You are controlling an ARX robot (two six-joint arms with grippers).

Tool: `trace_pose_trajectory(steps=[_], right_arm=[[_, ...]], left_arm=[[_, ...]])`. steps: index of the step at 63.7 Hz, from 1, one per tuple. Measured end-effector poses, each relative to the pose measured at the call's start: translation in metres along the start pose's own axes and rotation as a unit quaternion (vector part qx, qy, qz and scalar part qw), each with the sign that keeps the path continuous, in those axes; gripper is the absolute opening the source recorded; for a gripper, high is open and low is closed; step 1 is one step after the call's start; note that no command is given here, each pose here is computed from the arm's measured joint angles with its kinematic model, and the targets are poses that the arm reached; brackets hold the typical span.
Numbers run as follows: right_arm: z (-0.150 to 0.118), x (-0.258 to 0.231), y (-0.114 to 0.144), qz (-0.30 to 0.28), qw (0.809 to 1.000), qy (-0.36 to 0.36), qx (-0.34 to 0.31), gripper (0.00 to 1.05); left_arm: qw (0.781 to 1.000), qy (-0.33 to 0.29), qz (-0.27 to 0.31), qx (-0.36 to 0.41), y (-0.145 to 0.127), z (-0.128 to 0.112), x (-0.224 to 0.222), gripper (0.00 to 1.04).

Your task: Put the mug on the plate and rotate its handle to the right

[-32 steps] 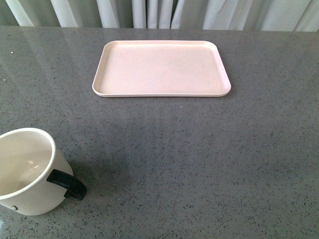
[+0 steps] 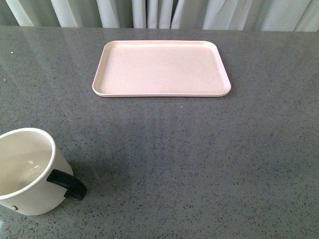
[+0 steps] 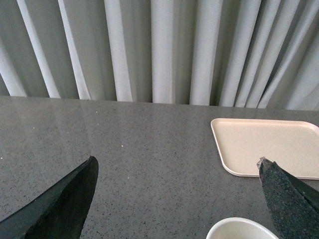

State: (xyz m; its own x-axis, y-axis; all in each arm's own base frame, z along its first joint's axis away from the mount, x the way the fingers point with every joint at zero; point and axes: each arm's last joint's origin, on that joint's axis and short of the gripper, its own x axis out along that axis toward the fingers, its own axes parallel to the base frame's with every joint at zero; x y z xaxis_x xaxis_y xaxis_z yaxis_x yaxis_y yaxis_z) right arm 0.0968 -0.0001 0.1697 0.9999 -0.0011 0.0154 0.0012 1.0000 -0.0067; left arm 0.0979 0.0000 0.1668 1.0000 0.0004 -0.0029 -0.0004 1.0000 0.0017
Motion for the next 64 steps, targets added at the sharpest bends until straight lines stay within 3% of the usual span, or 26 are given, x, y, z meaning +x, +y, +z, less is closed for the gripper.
trace_pose_trajectory(steps=[12, 16, 19, 24, 34, 64], right_arm=[[0.0, 0.0, 0.0, 0.0, 1.0, 0.0, 0.0, 0.96], [0.0, 0.0, 0.0, 0.0, 1.0, 0.0, 0.0, 0.96], [0.0, 0.0, 0.0, 0.0, 1.0, 0.0, 0.0, 0.96], [0.0, 0.0, 0.0, 0.0, 1.0, 0.0, 0.0, 0.96], [0.0, 0.0, 0.0, 0.0, 1.0, 0.0, 0.0, 0.96], [0.0, 0.0, 0.0, 0.0, 1.0, 0.0, 0.0, 0.96]], left_arm=[[1.0, 0.005, 0.003, -0.004, 0.0, 0.0, 0.0, 0.96], [0.993, 0.101, 0.044, -0.041, 0.001, 0.0, 0.0, 0.96], [0.973, 0.203, 0.078, -0.077, 0.005, 0.004, 0.004, 0.96], [0.951, 0.269, 0.108, -0.111, 0.013, 0.008, 0.018, 0.96], [0.94, 0.302, 0.108, -0.118, 0.018, 0.007, 0.042, 0.96], [0.923, 0.369, 0.061, -0.088, -0.001, -0.017, 0.082, 0.96]])
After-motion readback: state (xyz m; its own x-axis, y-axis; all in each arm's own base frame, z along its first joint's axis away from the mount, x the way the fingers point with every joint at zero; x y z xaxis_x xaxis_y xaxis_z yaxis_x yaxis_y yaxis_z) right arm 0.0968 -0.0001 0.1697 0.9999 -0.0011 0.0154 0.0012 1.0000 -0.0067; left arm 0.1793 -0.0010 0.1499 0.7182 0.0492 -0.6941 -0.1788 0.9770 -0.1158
